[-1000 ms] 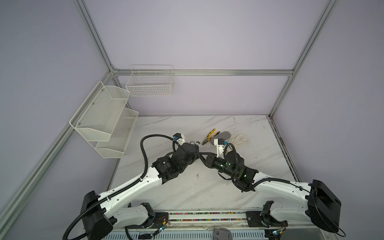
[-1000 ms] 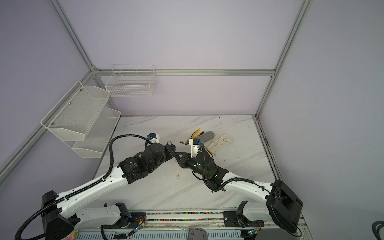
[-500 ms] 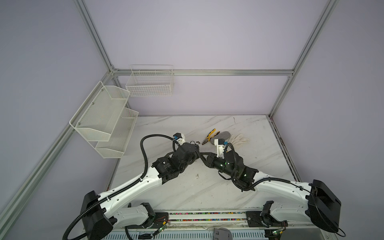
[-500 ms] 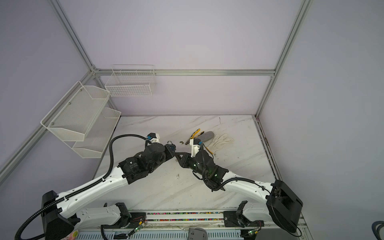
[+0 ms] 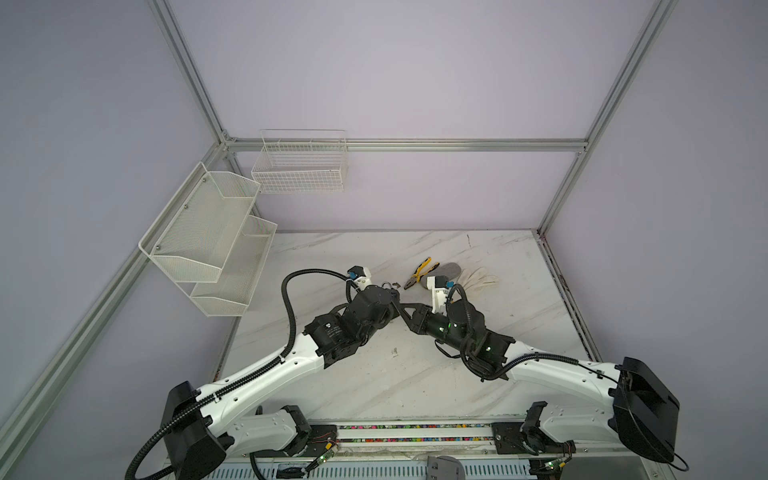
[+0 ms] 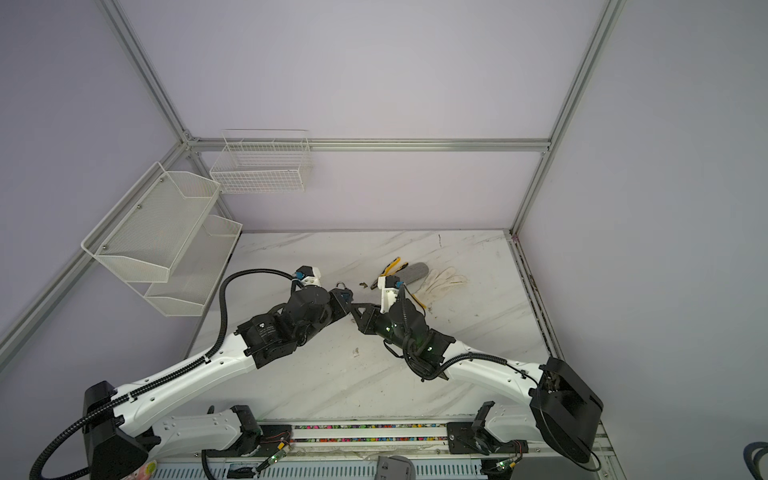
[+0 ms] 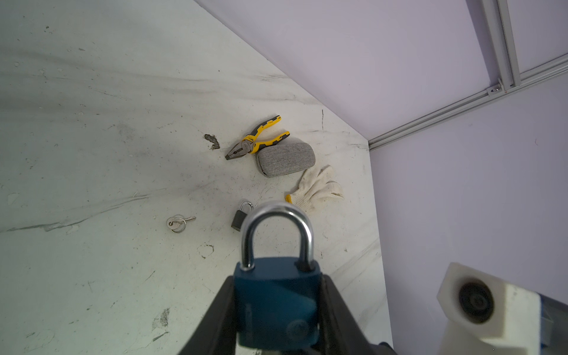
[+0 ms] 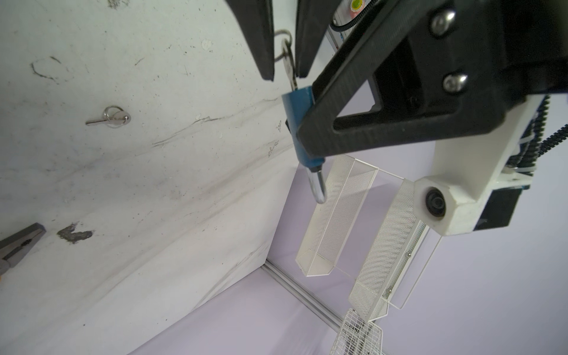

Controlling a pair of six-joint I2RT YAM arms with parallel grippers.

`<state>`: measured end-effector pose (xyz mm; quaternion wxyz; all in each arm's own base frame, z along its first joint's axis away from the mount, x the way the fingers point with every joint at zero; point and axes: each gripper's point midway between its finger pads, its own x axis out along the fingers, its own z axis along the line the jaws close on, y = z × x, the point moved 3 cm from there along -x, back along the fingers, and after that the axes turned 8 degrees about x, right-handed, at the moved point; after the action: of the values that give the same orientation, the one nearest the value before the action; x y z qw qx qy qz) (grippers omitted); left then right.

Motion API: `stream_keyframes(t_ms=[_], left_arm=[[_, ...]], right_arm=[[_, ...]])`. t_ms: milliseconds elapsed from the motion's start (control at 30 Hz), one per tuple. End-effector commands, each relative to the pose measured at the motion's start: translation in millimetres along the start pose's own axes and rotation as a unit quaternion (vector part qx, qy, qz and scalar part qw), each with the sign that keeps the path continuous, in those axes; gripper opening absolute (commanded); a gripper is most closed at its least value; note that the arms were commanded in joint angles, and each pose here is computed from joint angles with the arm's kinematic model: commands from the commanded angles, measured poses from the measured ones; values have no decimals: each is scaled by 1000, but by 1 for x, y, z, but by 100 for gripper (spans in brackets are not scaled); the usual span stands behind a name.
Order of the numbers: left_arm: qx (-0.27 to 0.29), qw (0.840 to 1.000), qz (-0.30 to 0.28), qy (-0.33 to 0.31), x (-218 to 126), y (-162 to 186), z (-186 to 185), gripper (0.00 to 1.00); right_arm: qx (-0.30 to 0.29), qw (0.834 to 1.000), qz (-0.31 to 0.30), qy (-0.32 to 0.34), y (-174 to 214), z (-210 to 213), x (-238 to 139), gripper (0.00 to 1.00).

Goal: Unlock with the key

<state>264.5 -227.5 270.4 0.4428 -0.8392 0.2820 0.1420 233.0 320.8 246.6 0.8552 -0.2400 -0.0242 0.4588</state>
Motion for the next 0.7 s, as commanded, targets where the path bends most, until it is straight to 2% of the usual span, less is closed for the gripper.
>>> stream_keyframes(t_ms=[0,167,367,667], left_arm=[[-23,999,-23,34,-3,-11,-13,0],[-27,998,-25,43,-4,-13,-16,0],[-42,995,-17,89,-10,-15,-30,0],[-67,985,-8,157,-22,-16,-48,0]], right_arm=[[-4,1000,-6,-10,-6,8,4,15],[0,1000,3,-3,-1,3,6,9],[17,1000,9,-19,0,7,2,1],[69,993,35,-91,-2,26,0,0]])
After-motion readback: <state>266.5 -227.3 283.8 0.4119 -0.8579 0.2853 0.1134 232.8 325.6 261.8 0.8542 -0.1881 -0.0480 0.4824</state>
